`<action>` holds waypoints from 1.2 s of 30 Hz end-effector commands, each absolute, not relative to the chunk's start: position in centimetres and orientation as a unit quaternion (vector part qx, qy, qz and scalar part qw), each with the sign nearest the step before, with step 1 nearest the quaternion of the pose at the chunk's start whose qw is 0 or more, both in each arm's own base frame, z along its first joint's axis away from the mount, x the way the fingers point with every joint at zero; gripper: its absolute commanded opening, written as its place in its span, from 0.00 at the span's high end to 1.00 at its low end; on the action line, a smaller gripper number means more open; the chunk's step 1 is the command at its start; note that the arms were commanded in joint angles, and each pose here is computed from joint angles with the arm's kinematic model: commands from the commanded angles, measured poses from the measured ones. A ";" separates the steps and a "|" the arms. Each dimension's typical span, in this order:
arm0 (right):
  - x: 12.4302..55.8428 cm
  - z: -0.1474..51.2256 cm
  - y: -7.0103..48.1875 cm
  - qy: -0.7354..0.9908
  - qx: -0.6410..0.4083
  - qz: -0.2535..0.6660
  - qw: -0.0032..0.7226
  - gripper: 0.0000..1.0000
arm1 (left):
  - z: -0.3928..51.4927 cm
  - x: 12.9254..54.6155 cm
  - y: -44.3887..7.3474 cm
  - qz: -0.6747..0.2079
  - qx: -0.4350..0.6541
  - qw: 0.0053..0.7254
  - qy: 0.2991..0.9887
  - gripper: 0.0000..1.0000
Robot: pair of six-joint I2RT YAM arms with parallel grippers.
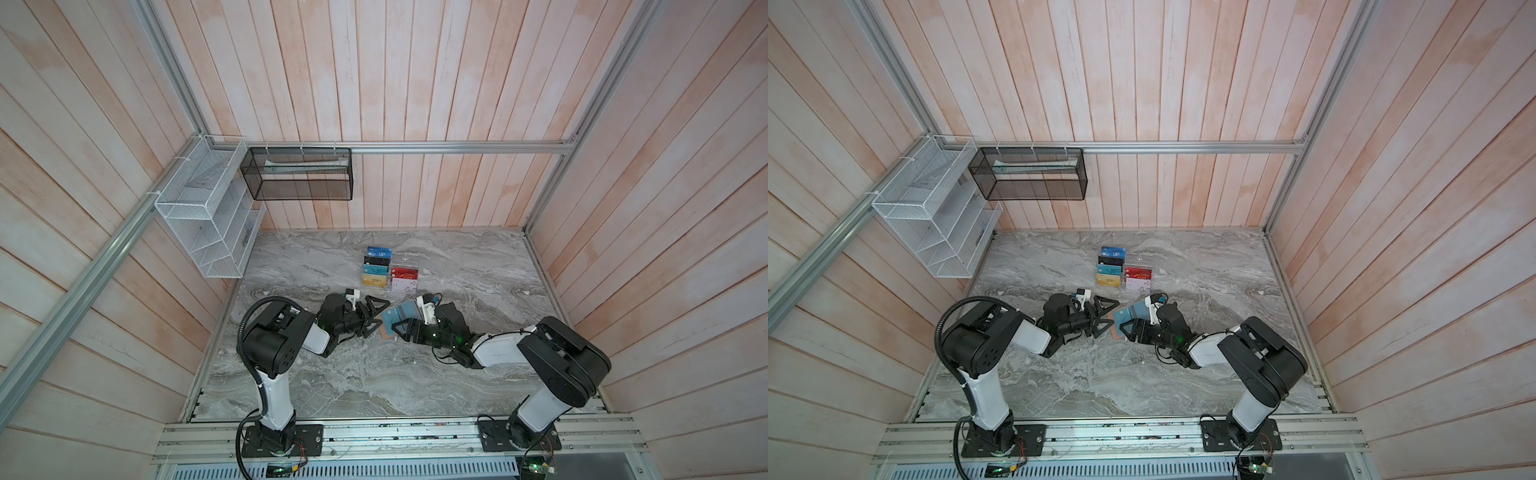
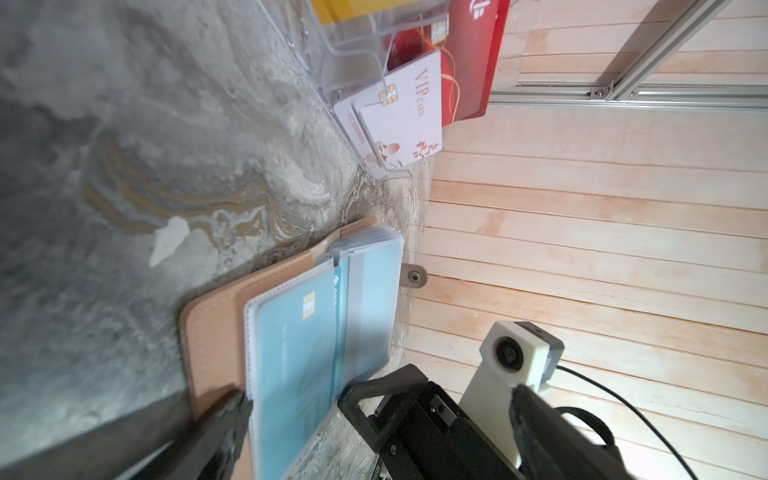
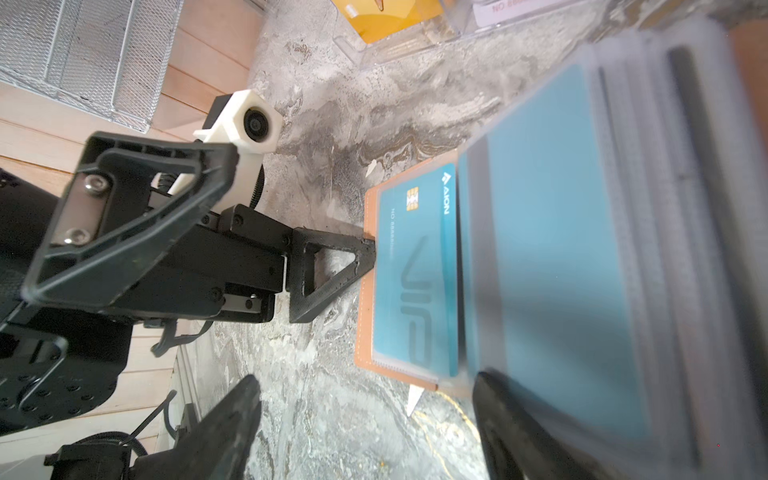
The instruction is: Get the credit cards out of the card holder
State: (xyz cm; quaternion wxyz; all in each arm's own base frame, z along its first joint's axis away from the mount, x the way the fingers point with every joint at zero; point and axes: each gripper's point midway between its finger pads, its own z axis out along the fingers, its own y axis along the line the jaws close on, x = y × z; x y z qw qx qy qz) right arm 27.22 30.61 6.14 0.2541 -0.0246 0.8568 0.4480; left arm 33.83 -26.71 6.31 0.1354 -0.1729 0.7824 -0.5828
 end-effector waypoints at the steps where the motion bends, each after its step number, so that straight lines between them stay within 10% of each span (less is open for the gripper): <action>1: 27.7 5.4 31.0 0.863 -0.014 0.438 0.251 0.19 | -0.3 30.7 -25.9 -0.513 -0.231 0.061 0.824 0.00; 36: 28.6 4.2 30.3 0.851 0.030 0.443 0.279 0.24 | -3.3 28.7 -25.8 -0.510 -0.250 0.027 0.822 0.00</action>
